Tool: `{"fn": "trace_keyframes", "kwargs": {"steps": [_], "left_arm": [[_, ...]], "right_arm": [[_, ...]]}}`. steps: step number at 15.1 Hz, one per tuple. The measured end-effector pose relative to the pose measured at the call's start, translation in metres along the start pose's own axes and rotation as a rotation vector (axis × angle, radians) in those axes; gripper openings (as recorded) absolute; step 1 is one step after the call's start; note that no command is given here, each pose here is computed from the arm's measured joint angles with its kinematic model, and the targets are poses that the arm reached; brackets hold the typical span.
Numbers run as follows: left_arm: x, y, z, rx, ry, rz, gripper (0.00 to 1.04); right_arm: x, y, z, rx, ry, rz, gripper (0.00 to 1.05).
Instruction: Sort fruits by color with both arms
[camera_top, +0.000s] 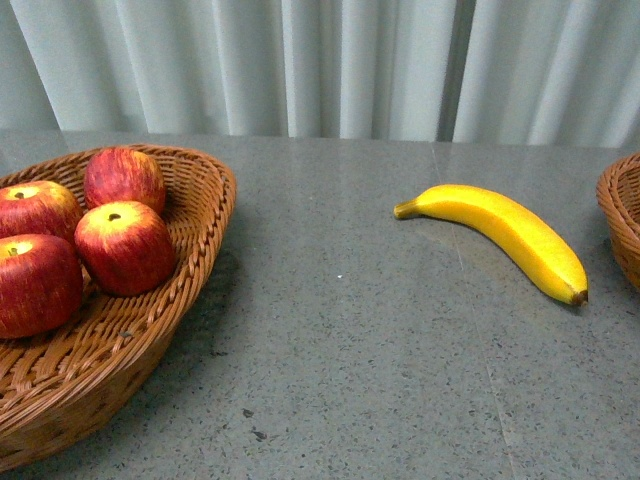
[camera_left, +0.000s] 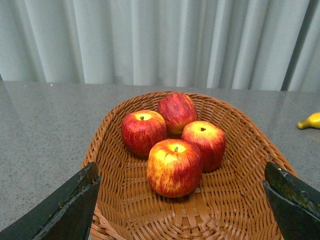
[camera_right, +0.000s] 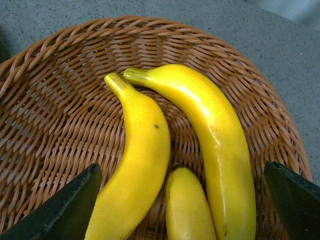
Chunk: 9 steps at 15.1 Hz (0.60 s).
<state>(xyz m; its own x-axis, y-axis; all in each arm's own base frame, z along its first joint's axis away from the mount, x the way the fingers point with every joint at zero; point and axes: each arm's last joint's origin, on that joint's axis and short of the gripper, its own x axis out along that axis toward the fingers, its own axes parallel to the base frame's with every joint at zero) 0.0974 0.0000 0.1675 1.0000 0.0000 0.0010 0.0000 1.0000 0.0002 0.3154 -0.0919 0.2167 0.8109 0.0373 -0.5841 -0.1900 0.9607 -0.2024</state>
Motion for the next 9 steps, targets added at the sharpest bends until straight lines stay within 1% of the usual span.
{"fn": "trace_keyframes", "kwargs": {"steps": [2, 3, 4, 6, 8, 9], "left_arm": [[0.0, 0.0, 0.0, 0.0, 0.0, 0.0, 0.98], [0.0, 0.0, 0.0, 0.0, 0.0, 0.0, 0.98], [0.0, 0.0, 0.0, 0.0, 0.0, 0.0, 0.98], [0.0, 0.0, 0.0, 0.0, 0.0, 0.0, 0.98], [0.0, 0.0, 0.0, 0.0, 0.0, 0.0, 0.98], [0.0, 0.0, 0.0, 0.0, 0.0, 0.0, 0.98]], "right_arm": [[-0.007, 0.003, 0.011, -0.008, -0.034, 0.008, 0.97], [-0.014, 0.006, 0.022, -0.006, -0.064, 0.014, 0.98], [-0.022, 0.015, 0.038, -0.016, -0.109, 0.04, 0.98], [-0.032, 0.044, 0.076, -0.041, -0.2, 0.114, 0.98], [-0.027, 0.078, 0.102, -0.057, -0.24, 0.18, 0.98], [-0.019, 0.096, 0.11, -0.064, -0.234, 0.205, 0.98]]}}
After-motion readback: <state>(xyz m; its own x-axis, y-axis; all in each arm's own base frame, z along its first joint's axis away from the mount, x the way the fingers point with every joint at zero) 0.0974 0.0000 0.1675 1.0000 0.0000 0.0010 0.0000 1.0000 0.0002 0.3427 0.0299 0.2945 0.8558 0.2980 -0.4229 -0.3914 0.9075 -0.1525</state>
